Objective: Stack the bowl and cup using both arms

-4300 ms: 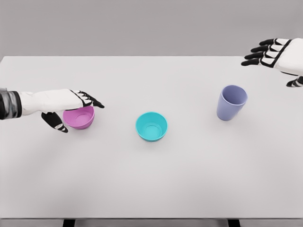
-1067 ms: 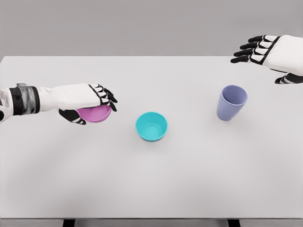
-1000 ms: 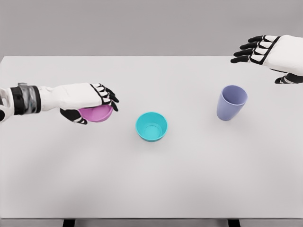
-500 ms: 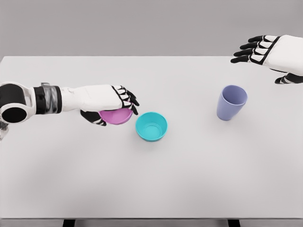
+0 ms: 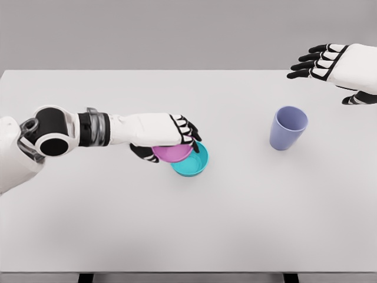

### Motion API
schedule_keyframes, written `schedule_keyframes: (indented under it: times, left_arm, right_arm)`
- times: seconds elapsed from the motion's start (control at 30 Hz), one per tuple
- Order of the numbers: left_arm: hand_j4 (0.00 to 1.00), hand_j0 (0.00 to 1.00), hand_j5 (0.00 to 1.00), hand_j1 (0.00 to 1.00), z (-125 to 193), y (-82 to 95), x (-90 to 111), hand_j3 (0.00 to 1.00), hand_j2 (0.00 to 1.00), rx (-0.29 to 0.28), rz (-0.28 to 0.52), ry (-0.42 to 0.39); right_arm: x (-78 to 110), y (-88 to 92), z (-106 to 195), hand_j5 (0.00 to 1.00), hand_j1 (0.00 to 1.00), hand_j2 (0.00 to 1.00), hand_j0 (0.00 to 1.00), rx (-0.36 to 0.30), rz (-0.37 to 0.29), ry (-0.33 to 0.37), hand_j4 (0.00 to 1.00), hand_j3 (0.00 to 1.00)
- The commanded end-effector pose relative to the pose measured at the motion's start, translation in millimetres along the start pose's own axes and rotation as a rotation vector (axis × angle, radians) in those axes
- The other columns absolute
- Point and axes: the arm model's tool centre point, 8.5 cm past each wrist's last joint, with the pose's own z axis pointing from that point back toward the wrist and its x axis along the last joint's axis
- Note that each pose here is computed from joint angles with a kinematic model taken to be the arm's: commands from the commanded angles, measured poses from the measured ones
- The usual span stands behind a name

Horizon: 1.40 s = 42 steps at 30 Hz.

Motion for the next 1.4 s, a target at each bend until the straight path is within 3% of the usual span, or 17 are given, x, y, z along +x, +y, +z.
schedule_keyframes:
  times: [0.0, 0.33, 0.9, 1.07, 1.37]
  left_arm:
    - [0.74, 0.74, 0.74, 0.74, -8.8, -1.0, 4.2, 0.74, 0.74, -0.005, -0.004, -0.01]
    - [0.75, 0.75, 0.75, 0.75, -33.6, -6.6, 1.1, 0.75, 0.75, -0.022, 0.002, -0.01]
    - [0.79, 0.79, 0.79, 0.79, -36.4, -8.5, 4.0, 0.79, 0.79, -0.025, 0.004, -0.022]
    - [1.0, 1.0, 1.0, 1.0, -34.7, -8.9, 2.6, 1.0, 1.0, -0.027, 0.003, -0.016]
    - [1.0, 1.0, 1.0, 1.0, -34.7, -7.2, 4.4, 1.0, 1.0, -0.023, -0.002, -0.022]
  right_arm:
    - [-0.2, -0.4, 0.3, 1.0, 1.0, 1.0, 1.0, -0.002, -0.004, 0.001, 1.0, 1.0]
    - [-0.6, -1.2, 0.9, 1.0, 1.0, 1.0, 1.0, -0.005, -0.003, 0.003, 1.0, 1.0]
    - [-0.9, -1.5, 1.8, 1.0, 1.0, 1.0, 1.0, -0.005, -0.002, 0.005, 1.0, 1.0]
    - [-0.9, -1.8, 1.7, 1.0, 1.0, 1.0, 1.0, -0.007, -0.002, 0.005, 1.0, 1.0]
    - [0.2, 1.0, -0.3, 1.0, 1.0, 1.0, 1.0, 0.001, -0.007, -0.001, 1.0, 1.0]
